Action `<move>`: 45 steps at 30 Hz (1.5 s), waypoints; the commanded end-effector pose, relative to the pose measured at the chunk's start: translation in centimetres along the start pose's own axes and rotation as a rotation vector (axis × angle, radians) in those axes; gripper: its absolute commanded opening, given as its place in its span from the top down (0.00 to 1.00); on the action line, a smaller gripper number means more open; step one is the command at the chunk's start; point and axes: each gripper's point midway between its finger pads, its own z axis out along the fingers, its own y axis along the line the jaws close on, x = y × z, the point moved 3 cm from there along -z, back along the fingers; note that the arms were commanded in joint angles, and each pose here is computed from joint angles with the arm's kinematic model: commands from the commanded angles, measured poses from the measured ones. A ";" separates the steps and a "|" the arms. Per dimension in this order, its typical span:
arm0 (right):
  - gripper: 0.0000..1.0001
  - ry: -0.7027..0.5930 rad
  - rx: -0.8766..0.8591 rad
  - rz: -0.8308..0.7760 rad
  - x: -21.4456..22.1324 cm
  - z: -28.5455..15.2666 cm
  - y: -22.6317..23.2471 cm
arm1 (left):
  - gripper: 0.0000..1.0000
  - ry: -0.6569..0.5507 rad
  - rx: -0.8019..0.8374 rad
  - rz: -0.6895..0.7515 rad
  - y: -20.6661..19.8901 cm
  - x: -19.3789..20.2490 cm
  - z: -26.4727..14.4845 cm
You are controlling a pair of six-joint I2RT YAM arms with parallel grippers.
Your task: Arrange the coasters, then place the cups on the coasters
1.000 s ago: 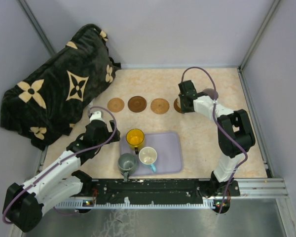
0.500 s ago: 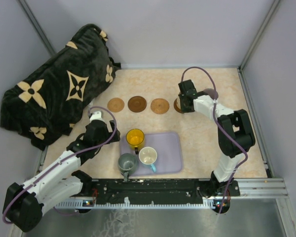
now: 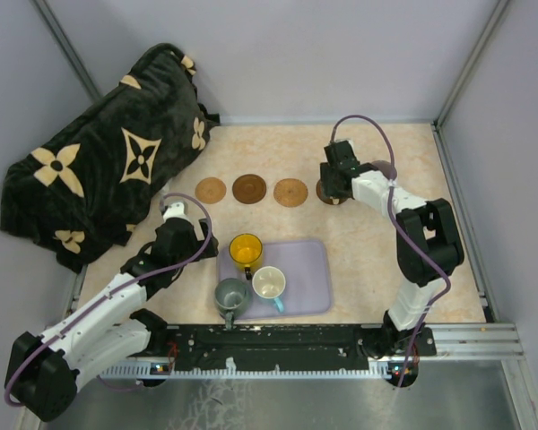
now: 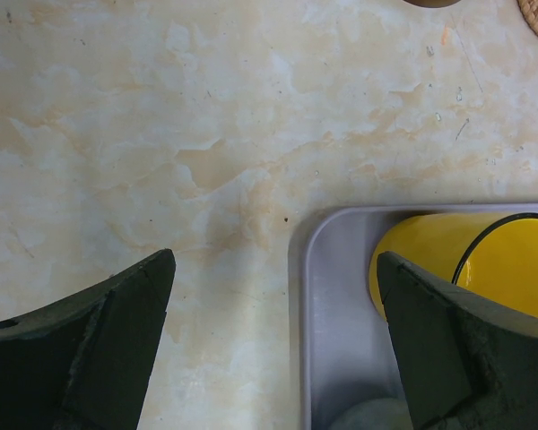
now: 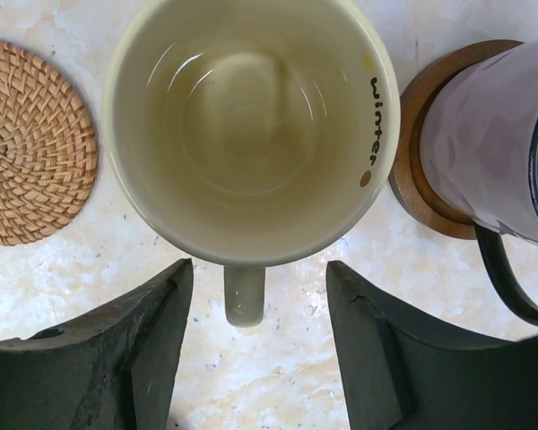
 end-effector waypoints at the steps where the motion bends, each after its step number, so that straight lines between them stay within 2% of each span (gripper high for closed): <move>1: 0.38 -0.122 0.012 0.039 -3.3 -1.8 -0.5 | 0.00 -0.011 0.011 -0.010 -0.3 -0.4 -0.3; 10: 0.38 -0.274 0.016 0.083 -4.5 -7.8 -1.3 | 0.00 -0.019 0.010 -0.013 -0.3 -0.6 -0.4; 17: 0.49 -0.297 -0.112 0.049 -0.9 -11.2 1.5 | 0.00 -0.015 0.015 -0.012 -0.3 -0.5 -0.3; 18: 0.51 -0.288 -0.145 0.043 -0.1 -11.3 2.1 | 0.00 -0.011 0.016 -0.012 -0.3 -0.4 -0.3; 20: 0.67 -0.273 -0.210 0.039 1.3 -11.6 3.2 | 0.00 -0.008 0.022 -0.013 -0.4 -0.3 -0.3; 21: 0.82 -0.257 -0.235 0.035 2.0 -11.5 3.7 | 0.00 -0.005 0.024 -0.015 -0.4 -0.2 -0.3; 22: 0.90 -0.242 -0.253 0.033 2.7 -11.3 4.1 | 0.00 -0.004 0.026 -0.017 -0.4 -0.1 -0.3; 23: 0.93 -0.227 -0.265 0.030 3.3 -11.0 4.5 | 0.00 -0.005 0.030 -0.019 -0.5 -0.1 -0.4; 28: 0.94 -0.150 -0.295 -0.019 5.8 -9.2 6.7 | 0.00 -0.007 0.047 -0.022 -0.7 -0.1 -0.4; 38: 0.96 -0.111 -0.306 -0.066 5.6 -4.9 11.2 | 0.00 -0.005 0.055 -0.028 -0.8 0.0 -0.5; 45: 0.98 -0.057 -0.291 -0.079 6.7 -2.6 12.3 | 0.00 -0.009 0.046 -0.029 -0.6 -0.1 -0.7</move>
